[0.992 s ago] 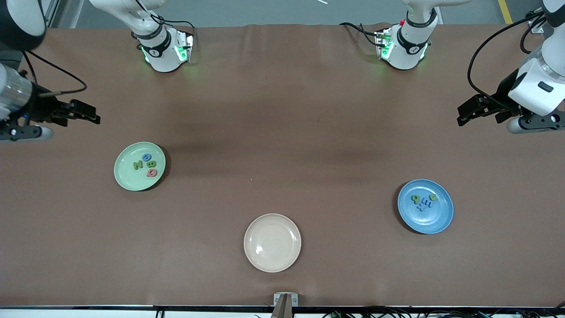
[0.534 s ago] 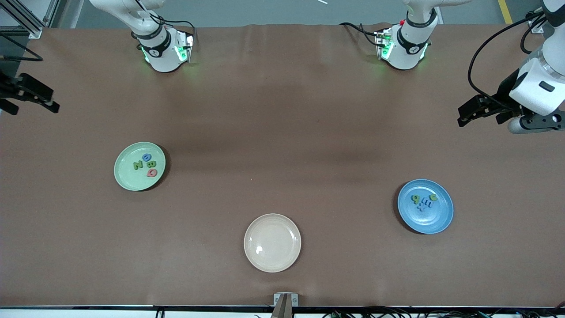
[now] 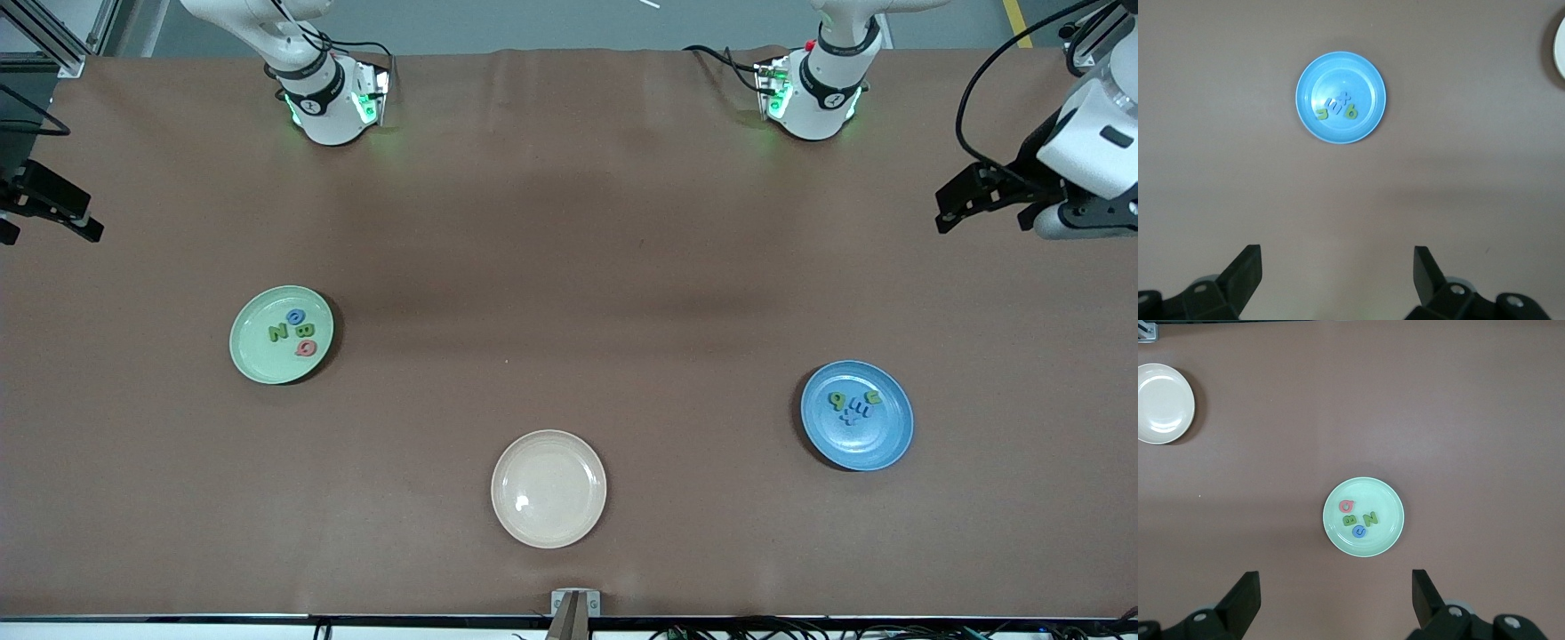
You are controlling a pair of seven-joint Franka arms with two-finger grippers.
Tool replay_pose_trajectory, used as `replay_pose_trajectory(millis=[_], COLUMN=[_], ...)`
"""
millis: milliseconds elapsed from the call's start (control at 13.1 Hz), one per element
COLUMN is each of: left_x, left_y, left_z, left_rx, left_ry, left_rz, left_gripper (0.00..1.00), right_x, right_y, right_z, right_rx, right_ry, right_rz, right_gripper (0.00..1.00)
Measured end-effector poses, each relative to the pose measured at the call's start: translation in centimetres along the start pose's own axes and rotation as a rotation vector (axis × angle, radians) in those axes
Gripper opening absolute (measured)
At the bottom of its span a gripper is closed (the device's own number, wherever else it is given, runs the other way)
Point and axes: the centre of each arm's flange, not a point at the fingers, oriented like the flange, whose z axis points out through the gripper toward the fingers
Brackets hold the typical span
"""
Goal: Sort upper and lower case letters into plates
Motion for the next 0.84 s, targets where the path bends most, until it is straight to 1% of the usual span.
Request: replay_pose_trajectory(millis=[305,840], left_x=[-1.4,-1.4], left_y=[0.0,-0.2], left_z=[-1.3,-1.7], left_rx=[0.006,0.005], left_ry=[-0.008,-0.001], left_rz=[0.004,0.003], left_gripper=[1.00,1.00], right_x=[0.0,-0.1], right_y=[0.0,1.1], right_z=[-0.5,-0.6], right_rx=[-0.003,-0.010], right_ry=[0.010,0.008], right_rz=[0.000,0.018], right_gripper=[1.00,1.00])
